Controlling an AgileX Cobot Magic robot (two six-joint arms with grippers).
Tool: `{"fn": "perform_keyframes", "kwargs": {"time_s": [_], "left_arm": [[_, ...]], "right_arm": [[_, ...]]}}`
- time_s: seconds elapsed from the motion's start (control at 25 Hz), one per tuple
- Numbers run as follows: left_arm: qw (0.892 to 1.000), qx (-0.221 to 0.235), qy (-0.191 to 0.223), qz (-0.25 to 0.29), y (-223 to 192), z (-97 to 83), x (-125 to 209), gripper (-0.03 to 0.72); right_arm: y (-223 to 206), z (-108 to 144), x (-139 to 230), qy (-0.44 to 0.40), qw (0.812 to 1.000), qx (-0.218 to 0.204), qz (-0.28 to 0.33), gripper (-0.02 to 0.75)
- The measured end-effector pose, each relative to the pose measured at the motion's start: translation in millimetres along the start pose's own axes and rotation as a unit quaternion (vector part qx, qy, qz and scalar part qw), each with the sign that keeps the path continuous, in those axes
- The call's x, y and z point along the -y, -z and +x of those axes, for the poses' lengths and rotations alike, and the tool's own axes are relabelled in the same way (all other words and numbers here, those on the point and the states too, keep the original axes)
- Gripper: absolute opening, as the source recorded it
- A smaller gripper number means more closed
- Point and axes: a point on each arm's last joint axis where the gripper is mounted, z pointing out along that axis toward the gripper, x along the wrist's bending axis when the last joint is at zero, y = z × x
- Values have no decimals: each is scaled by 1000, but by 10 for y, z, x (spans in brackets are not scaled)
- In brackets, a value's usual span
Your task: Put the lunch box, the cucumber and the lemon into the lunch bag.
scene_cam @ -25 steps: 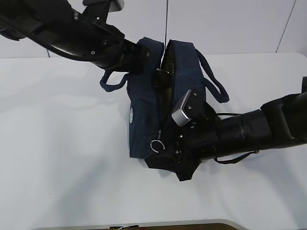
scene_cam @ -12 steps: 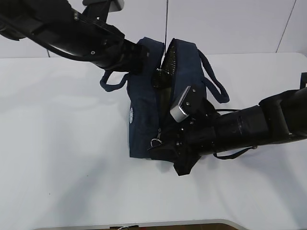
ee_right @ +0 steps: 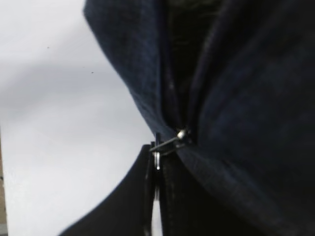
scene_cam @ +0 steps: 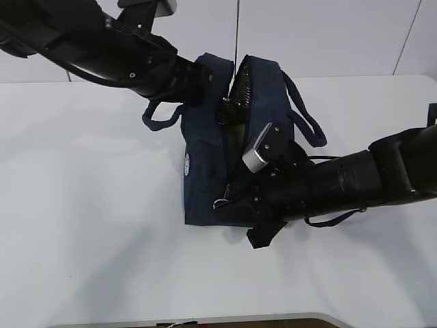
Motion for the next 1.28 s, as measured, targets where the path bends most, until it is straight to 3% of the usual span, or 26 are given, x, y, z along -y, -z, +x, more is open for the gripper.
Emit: {"fn": "perform_keyframes", "kwargs": {"time_s": [0.48,0.56,0.76,0.84,0.96,1.28], "left_arm": [[1000,-1,-4,1,0,2,2,-1],[1000,-3,-11,4,0,6,7,48],[1000,-2,-15,17,2,10,29,365],[1000,-1,-16,21,2,8,37,438],[1000,2,-21,14,100,-24,-4,483],[997,35,-72,19,616,-222,-106,495]], "right_arm": [[-1,-7,-12,-22,1000,1,-2,5],[-1,-7,-12,-23,1000,1,-2,5],[-1,-7,-12,-23,1000,1,-2,5],[-1,-7,-12,-23,1000,1,-2,5],[-1,-7,-12,-23,1000,1,-2,5],[-1,-8,-11,-23,1000,2,-1,5]]}}
